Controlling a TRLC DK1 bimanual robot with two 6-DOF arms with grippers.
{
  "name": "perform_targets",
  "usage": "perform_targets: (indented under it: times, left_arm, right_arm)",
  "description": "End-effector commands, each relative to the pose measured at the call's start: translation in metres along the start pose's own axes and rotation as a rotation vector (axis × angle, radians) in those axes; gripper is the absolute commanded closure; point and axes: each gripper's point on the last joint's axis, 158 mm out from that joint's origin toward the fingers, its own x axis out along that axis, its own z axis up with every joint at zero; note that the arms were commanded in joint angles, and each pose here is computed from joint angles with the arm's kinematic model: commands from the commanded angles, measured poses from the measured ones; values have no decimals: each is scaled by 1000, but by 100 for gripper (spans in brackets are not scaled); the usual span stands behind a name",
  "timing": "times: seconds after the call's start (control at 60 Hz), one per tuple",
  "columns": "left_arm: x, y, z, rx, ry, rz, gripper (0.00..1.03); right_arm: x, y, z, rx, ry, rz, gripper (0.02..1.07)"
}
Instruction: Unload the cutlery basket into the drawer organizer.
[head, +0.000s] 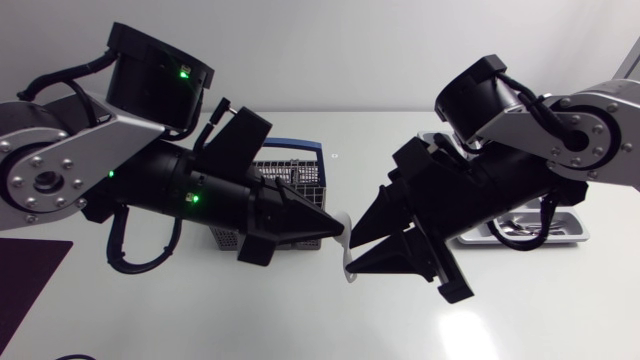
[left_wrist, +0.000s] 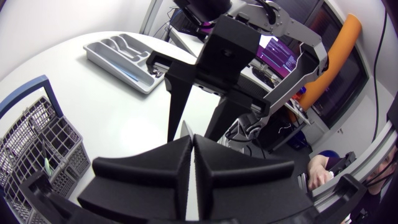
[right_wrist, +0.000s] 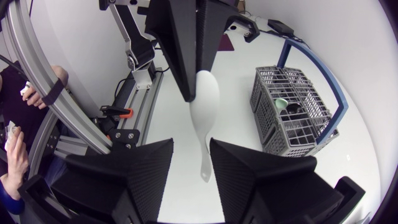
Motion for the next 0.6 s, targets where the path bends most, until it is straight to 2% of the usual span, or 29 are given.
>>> perform_targets:
  times: [0.0, 0.25, 0.417, 0.5, 0.533, 0.55, 0.583]
  left_arm:
    - [1, -6, 7, 33, -3, -22, 99]
    - [1, -8, 7, 35, -2, -26, 99]
    - [0, -7, 8, 34, -4, -23, 99]
    - [-3, -6, 10, 38, -12, -18, 82]
    - [-5, -5, 13, 38, -20, -11, 68]
    - [-6, -4, 14, 39, -23, -10, 64]
    - [-9, -4, 18, 40, -32, -5, 49]
  right_arm:
    - [3, -1, 7, 16, -10, 15, 72]
    - [4, 0, 8, 17, -13, 22, 101]
    - [4, 1, 6, 26, -11, 23, 101]
    - [4, 2, 5, 29, -8, 23, 101]
    - [4, 3, 3, 33, -2, 25, 101]
    - [4, 3, 3, 35, -2, 25, 101]
    - [5, 3, 2, 38, 3, 24, 101]
